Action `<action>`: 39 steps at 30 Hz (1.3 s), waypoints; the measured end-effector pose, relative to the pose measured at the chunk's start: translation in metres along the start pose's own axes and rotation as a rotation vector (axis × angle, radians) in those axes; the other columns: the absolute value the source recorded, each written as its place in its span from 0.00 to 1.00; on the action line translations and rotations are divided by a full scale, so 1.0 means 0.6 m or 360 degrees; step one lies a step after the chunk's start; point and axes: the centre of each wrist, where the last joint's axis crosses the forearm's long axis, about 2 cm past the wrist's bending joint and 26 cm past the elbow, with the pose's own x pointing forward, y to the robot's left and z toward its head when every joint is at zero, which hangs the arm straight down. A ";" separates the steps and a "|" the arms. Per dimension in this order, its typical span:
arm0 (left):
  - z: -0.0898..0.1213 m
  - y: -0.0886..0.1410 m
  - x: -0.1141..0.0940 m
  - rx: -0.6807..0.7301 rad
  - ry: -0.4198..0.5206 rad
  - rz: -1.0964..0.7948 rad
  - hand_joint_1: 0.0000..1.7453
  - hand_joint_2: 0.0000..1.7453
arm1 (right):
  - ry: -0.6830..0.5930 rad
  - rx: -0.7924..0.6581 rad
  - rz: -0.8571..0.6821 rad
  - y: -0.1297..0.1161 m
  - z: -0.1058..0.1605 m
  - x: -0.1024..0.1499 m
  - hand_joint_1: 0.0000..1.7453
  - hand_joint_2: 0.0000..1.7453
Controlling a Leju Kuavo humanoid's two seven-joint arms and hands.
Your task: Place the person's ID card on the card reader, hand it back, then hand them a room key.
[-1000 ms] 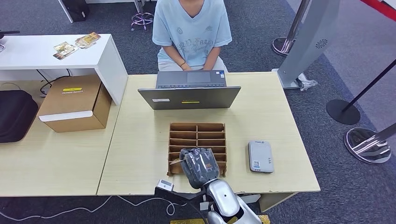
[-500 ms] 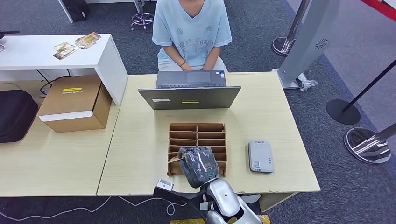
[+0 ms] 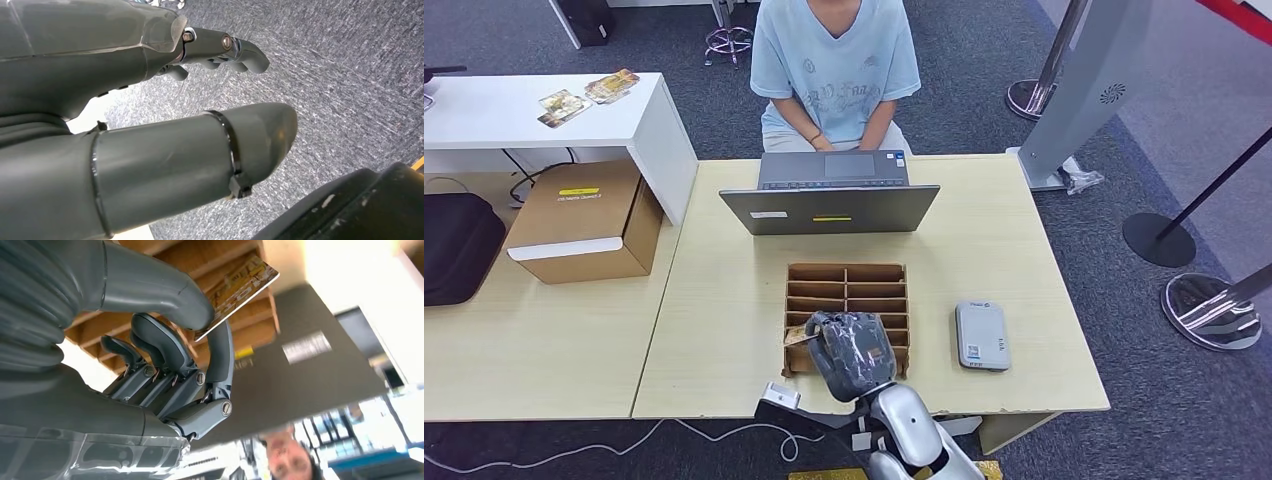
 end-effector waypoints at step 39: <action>-0.001 0.001 -0.001 0.0005 -0.0011 -0.0006 0.00 0.00 | -0.0078 -0.0380 -0.0414 -0.021 -0.001 -0.009 1.00 1.00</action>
